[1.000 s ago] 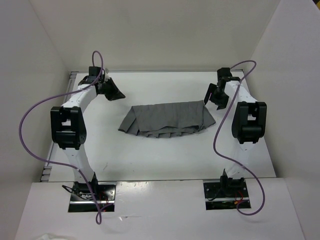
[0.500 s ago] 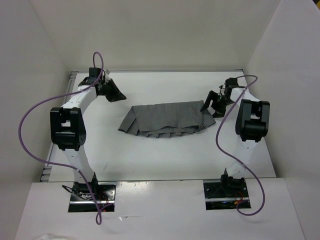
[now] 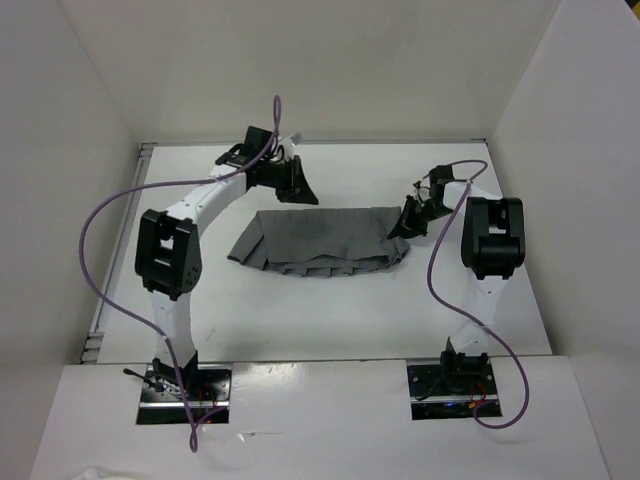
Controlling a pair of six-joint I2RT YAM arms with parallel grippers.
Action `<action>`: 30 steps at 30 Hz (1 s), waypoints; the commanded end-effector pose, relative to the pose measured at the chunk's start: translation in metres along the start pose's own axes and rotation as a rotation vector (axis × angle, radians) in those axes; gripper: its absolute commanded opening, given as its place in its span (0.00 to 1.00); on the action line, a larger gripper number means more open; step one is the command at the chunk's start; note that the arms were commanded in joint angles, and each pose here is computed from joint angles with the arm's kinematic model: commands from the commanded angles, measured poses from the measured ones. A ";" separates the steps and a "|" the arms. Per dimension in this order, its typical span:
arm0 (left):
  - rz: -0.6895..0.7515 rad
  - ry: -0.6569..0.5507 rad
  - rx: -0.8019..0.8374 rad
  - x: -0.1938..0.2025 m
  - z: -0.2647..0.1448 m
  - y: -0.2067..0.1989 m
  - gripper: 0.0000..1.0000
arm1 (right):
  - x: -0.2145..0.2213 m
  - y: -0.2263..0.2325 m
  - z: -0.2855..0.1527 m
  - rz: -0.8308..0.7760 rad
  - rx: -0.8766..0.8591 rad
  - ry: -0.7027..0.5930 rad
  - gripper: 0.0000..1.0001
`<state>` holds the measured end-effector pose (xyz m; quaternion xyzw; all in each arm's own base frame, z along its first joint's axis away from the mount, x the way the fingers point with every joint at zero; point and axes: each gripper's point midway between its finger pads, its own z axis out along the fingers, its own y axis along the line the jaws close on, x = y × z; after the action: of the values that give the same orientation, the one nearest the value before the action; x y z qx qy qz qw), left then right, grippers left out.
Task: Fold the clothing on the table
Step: Fold the skirt
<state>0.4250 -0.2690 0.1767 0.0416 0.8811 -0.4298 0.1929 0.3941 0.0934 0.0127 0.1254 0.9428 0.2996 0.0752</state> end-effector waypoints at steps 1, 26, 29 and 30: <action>0.029 0.087 0.060 0.010 0.023 -0.003 0.00 | 0.004 -0.006 0.002 0.002 0.038 -0.007 0.00; -0.078 0.106 -0.352 0.034 0.120 0.079 0.00 | -0.003 0.057 -0.045 -0.124 -0.024 -0.115 0.00; -0.078 0.149 -0.387 0.051 0.137 0.089 0.00 | 0.002 0.099 -0.071 -0.192 -0.050 -0.164 0.00; -0.065 0.165 -0.387 0.057 0.142 0.089 0.00 | 0.003 0.109 -0.076 -0.216 -0.061 -0.178 0.00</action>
<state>0.4451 -0.3173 0.0309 0.0000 0.9517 -0.2822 0.1212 0.3883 0.1110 0.0568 0.0970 0.9462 0.2869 0.1138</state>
